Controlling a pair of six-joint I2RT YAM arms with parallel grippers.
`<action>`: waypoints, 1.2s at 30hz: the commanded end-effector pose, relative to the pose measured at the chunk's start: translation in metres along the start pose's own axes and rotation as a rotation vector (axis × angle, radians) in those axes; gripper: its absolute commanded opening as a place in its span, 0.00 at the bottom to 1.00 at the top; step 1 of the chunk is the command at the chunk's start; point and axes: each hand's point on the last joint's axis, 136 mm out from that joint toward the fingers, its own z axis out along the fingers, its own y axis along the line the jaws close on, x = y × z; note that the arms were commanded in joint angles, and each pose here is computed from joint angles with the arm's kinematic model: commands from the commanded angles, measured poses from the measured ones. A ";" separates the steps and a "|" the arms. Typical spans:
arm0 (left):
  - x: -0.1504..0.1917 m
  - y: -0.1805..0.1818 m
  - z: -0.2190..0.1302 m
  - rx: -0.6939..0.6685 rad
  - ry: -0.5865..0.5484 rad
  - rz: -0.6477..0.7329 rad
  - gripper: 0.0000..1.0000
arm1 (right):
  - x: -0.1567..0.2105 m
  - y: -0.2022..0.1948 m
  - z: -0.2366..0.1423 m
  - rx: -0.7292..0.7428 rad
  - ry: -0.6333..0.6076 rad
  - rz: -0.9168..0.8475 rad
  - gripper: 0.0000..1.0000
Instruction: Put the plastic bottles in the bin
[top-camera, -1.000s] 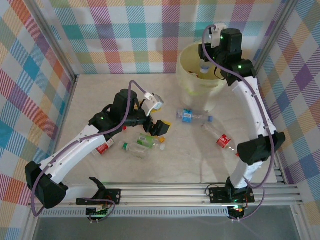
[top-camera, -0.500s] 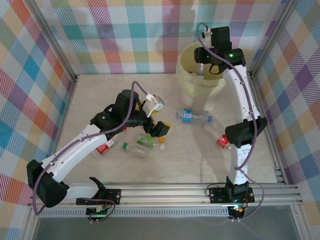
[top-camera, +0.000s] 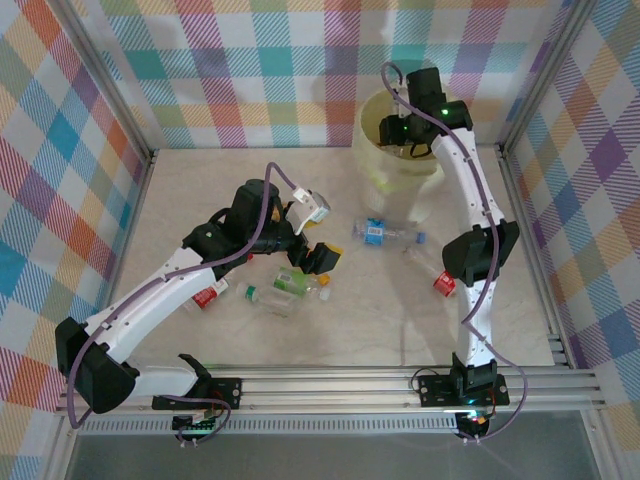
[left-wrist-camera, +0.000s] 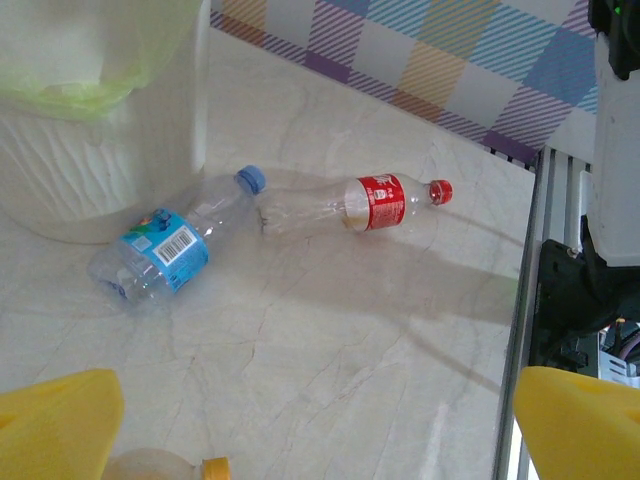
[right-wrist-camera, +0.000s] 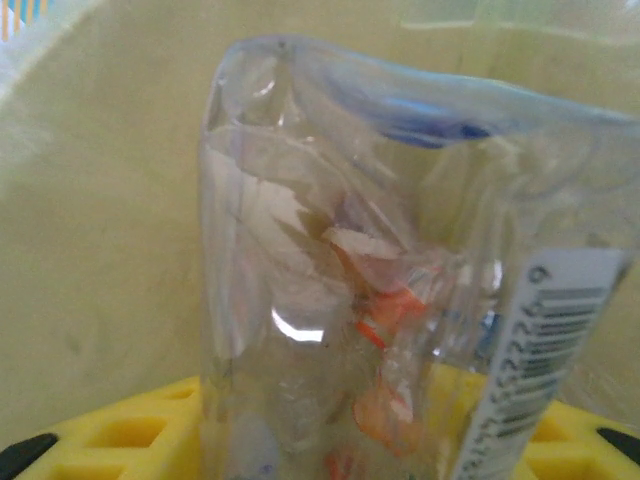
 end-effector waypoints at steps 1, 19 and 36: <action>-0.005 -0.006 -0.001 0.013 0.003 0.030 1.00 | 0.012 0.005 0.006 -0.051 0.056 0.025 0.52; -0.004 -0.007 -0.002 0.015 0.005 0.031 1.00 | -0.003 0.015 -0.009 -0.154 0.008 0.098 0.81; -0.011 -0.010 -0.008 0.014 -0.024 0.038 1.00 | -0.055 0.021 -0.107 -0.187 -0.267 0.102 0.83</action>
